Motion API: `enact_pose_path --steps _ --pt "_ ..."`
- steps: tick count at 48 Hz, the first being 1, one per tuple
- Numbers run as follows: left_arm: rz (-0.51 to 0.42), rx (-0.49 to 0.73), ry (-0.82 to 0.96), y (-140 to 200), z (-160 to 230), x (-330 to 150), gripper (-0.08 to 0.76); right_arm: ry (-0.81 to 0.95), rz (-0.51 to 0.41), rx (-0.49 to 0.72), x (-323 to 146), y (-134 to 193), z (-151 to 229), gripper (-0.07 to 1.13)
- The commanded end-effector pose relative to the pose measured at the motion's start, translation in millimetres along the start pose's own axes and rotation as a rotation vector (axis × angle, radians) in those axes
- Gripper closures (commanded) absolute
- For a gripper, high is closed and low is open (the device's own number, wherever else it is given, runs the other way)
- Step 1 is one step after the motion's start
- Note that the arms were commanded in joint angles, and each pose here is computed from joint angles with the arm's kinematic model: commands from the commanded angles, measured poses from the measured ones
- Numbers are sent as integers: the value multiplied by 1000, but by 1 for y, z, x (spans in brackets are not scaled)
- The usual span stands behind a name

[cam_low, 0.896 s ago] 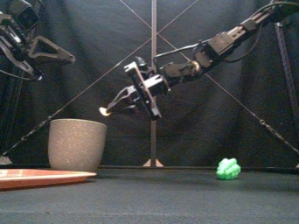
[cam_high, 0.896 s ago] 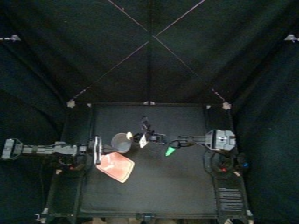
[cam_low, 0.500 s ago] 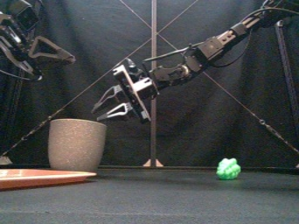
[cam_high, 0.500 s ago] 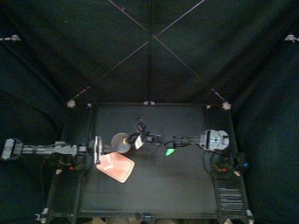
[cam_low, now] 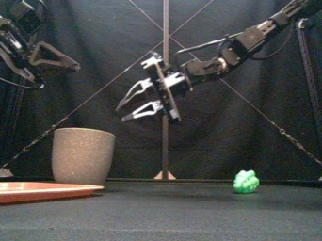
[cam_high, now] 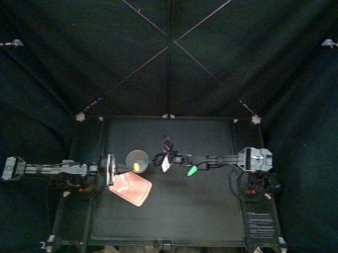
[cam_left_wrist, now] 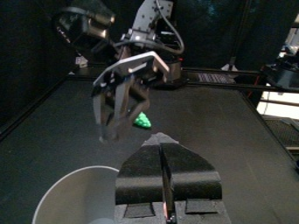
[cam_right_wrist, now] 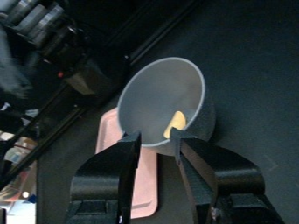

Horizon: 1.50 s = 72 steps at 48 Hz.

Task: Pick the chip then place it in the grey bowl
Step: Drop chip in the grey bowl and return to neutral

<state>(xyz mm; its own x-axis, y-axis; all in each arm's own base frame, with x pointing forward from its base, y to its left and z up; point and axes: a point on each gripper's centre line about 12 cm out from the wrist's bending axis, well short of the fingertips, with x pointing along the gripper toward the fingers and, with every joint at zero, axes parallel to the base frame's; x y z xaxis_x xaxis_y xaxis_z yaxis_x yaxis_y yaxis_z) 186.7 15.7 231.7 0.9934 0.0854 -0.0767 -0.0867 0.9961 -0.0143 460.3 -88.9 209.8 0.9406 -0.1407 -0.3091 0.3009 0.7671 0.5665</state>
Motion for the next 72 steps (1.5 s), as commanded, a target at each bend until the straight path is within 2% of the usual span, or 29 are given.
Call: enact_pose_path --steps 1,16,27,32,45,72 --pt "7 -6 -5 1 1 0 687 -79 60 -23 -43 12 20 315" --pt "33 -75 12 5 -5 -1 687 -96 126 -205 -145 -5 -8 315" --pt "38 -83 1 5 -1 0 687 -126 200 -423 -196 5 -16 315" --pt "40 -85 -2 6 0 0 687 -174 232 -484 -216 13 -12 315" --pt "38 -85 2 5 -2 0 687 -242 263 -499 -241 18 -10 315" --pt "41 -85 4 6 -2 0 687 -221 274 -472 -242 13 -22 315"
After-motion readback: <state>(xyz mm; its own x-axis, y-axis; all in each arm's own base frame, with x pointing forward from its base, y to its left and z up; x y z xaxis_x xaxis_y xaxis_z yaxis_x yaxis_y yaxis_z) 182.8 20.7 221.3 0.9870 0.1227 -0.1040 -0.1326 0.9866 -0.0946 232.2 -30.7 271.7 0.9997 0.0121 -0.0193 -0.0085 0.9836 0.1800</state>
